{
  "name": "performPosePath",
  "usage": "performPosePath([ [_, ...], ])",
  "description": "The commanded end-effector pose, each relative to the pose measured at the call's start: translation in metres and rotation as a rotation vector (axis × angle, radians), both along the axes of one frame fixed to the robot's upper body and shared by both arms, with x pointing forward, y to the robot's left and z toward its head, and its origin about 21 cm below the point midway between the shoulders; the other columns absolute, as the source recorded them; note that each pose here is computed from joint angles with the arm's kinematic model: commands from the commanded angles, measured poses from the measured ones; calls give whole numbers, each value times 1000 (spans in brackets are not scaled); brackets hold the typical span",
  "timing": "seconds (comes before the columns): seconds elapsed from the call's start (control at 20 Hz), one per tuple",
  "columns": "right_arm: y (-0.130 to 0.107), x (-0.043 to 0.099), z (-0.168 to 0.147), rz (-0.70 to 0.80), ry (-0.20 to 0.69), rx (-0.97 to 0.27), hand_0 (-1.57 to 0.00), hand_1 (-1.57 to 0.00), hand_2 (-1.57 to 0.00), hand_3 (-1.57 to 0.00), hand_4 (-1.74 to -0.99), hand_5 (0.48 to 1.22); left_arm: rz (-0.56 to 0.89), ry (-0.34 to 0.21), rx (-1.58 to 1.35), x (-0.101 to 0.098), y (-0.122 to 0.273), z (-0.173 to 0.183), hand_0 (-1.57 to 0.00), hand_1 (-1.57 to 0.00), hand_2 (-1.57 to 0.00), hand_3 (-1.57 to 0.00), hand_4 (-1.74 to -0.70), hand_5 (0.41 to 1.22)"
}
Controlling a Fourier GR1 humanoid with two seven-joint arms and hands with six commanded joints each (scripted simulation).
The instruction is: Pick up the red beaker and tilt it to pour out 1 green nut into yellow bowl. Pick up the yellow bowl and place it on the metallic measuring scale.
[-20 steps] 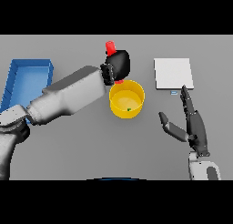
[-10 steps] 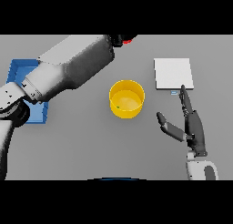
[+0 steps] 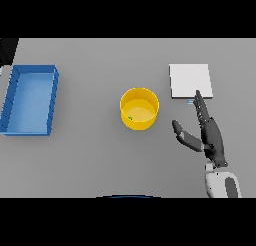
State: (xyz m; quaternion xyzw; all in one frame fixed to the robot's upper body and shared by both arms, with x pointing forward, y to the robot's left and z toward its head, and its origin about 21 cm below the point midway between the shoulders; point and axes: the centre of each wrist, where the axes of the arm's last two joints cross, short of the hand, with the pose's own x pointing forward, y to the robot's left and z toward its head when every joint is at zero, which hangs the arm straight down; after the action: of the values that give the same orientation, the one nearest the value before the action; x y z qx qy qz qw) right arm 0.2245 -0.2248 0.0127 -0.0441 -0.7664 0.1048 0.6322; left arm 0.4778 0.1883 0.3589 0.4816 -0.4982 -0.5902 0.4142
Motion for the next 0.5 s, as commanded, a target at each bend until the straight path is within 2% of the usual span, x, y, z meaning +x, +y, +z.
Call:
performPosePath([
  [0.0, -1, -1, 1, 6, -9, -20, 1, 1, 1, 1, -1121, 588, 29, 11, -106, 1, 19, -4, -1571, -1571, -1571, -1530, -1738, 1221],
  [0.1, -1, -2, 0, 9, -1, -22, 1, 1, 1, 1, -1125, 601, 117, 24, -312, 3, 58, -22, -1571, -1571, -1571, -1545, -1739, 1221],
  [0.2, 0, -1, 0, 12, -8, -47, 1, 1, 1, 1, -1132, 614, 222, 31, -454, 4, 87, -55, -1571, -1571, -1571, -1554, -1740, 1221],
  [0.3, 1, -2, 0, 18, -8, -57, 1, 1, 1, 1, -1138, 626, 360, 12, -517, 0, 110, -88, -1571, -1571, -1571, -1560, -1740, 1221],
  [0.45, -5, -4, 1, 32, -5, -55, 1, 1, 1, 1, -1133, 640, 494, 4, -715, -8, 130, -133, -1571, -1571, -1571, -1566, -1741, 1221],
])
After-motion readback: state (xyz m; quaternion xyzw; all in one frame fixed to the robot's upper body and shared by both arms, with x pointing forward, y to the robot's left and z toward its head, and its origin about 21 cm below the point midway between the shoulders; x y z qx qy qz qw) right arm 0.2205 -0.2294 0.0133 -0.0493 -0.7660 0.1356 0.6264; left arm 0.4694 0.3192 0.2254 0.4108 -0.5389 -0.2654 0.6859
